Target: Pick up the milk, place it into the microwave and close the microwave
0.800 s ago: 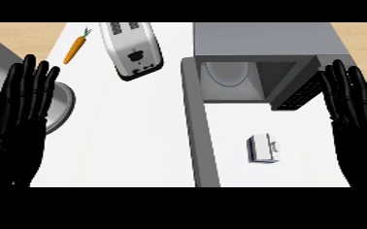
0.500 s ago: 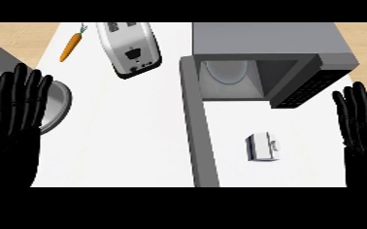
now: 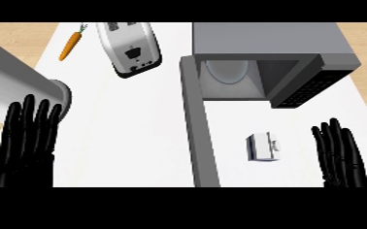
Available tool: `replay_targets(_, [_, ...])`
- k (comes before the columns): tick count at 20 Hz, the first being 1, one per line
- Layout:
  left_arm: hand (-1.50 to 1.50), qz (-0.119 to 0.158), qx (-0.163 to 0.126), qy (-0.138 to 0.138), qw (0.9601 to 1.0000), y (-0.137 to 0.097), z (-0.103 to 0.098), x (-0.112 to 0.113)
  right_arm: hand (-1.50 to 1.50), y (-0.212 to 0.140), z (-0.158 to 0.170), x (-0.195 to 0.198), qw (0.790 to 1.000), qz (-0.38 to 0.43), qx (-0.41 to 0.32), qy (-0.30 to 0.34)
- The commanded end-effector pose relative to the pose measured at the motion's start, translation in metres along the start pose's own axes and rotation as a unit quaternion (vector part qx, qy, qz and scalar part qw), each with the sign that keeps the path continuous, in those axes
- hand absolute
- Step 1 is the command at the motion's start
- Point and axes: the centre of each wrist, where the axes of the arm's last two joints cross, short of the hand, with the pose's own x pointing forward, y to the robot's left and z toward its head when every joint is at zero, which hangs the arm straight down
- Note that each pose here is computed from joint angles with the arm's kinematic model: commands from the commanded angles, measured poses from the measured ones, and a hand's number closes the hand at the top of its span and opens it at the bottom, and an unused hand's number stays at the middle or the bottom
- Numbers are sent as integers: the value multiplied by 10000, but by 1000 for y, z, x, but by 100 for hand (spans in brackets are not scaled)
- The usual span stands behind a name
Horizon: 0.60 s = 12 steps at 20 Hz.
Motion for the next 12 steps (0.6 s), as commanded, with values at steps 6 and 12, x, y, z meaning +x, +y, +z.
replay_targets(6, [-150,117,44,64,9999,3,48,-3,-150,12,30,-18,9995,27,-59,309])
replay_targets(12, [-150,108,-28,57,9999,-10,59,-12,-150,17,33,-49,9979,-225,-222,564])
